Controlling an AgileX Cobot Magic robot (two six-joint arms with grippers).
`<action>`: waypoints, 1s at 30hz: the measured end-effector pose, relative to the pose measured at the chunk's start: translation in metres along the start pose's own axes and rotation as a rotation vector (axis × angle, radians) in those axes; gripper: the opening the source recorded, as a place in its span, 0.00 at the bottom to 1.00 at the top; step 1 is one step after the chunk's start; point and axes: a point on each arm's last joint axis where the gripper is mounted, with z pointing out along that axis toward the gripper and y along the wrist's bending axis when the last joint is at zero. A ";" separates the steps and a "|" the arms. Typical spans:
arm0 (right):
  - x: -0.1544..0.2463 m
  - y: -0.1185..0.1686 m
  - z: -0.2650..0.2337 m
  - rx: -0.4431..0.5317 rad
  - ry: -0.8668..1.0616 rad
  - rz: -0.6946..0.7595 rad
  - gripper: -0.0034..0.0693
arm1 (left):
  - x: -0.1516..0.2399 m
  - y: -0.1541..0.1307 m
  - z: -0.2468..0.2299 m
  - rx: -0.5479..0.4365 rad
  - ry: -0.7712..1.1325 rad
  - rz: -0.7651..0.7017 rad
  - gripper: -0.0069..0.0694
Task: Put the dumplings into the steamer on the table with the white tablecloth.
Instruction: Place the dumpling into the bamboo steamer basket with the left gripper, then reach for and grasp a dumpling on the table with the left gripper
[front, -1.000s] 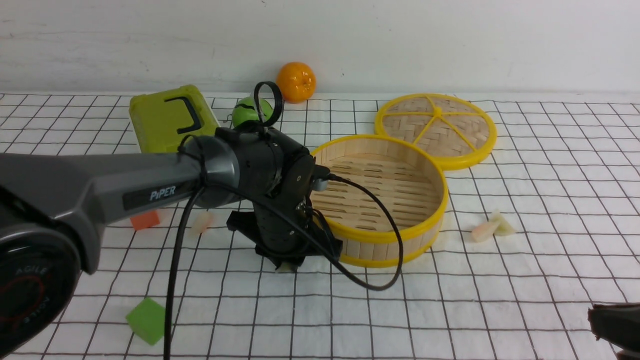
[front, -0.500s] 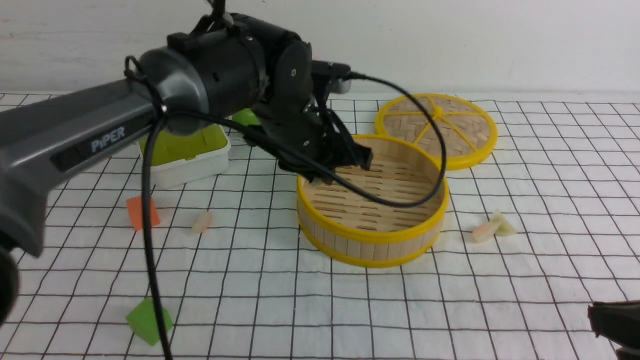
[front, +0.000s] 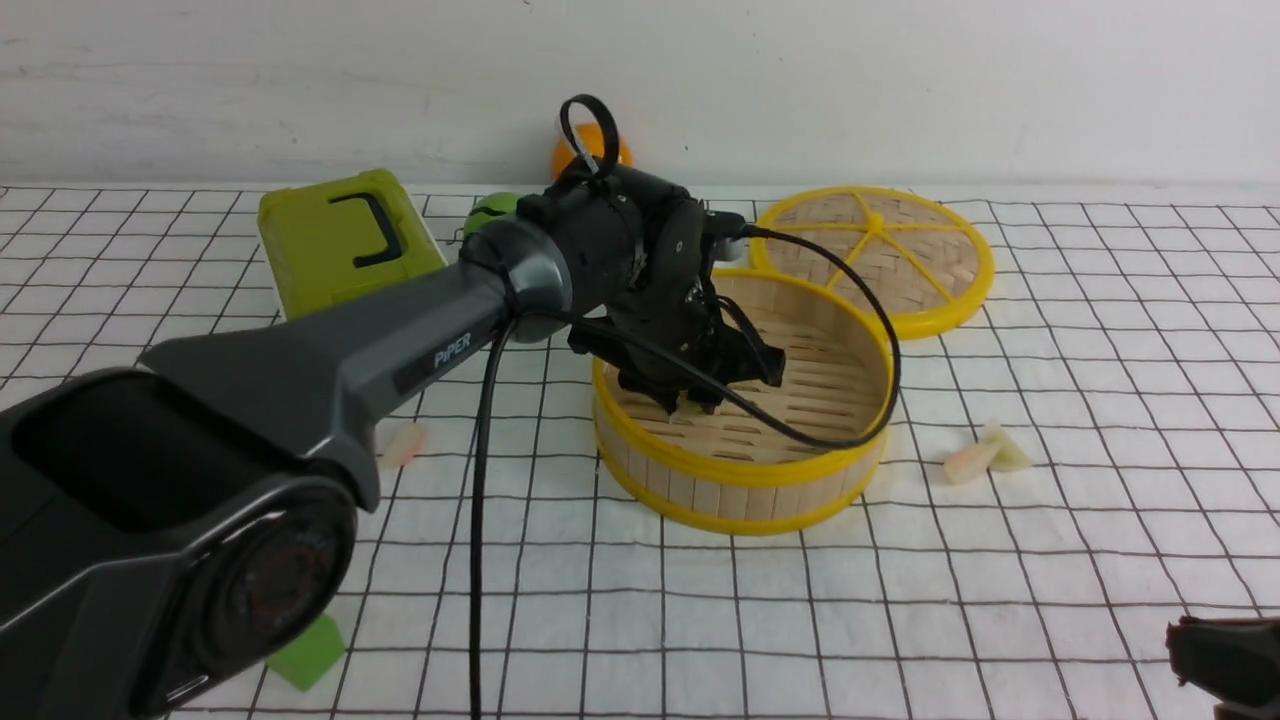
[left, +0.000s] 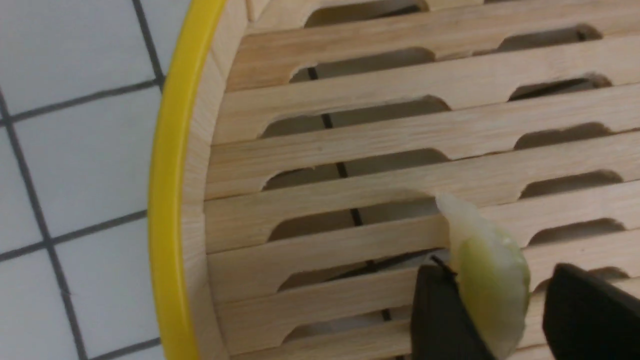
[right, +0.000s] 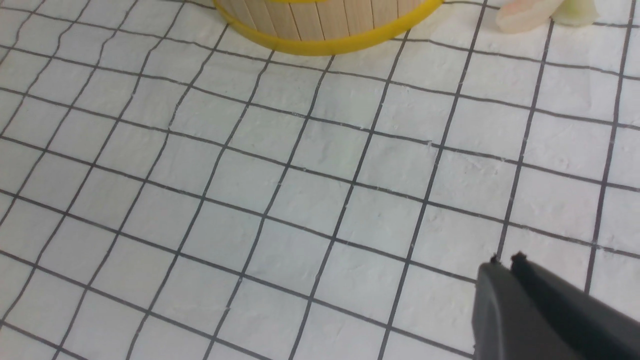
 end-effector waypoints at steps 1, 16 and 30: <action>0.000 0.000 0.000 0.001 -0.001 0.000 0.08 | -0.001 0.000 -0.003 -0.003 -0.003 0.001 0.57; -0.001 0.001 0.000 -0.016 -0.012 0.031 0.10 | -0.019 0.129 -0.113 -0.212 0.138 -0.172 0.70; -0.001 0.002 0.000 -0.024 -0.016 0.043 0.12 | 0.022 0.171 -0.027 -0.163 0.391 -0.246 0.65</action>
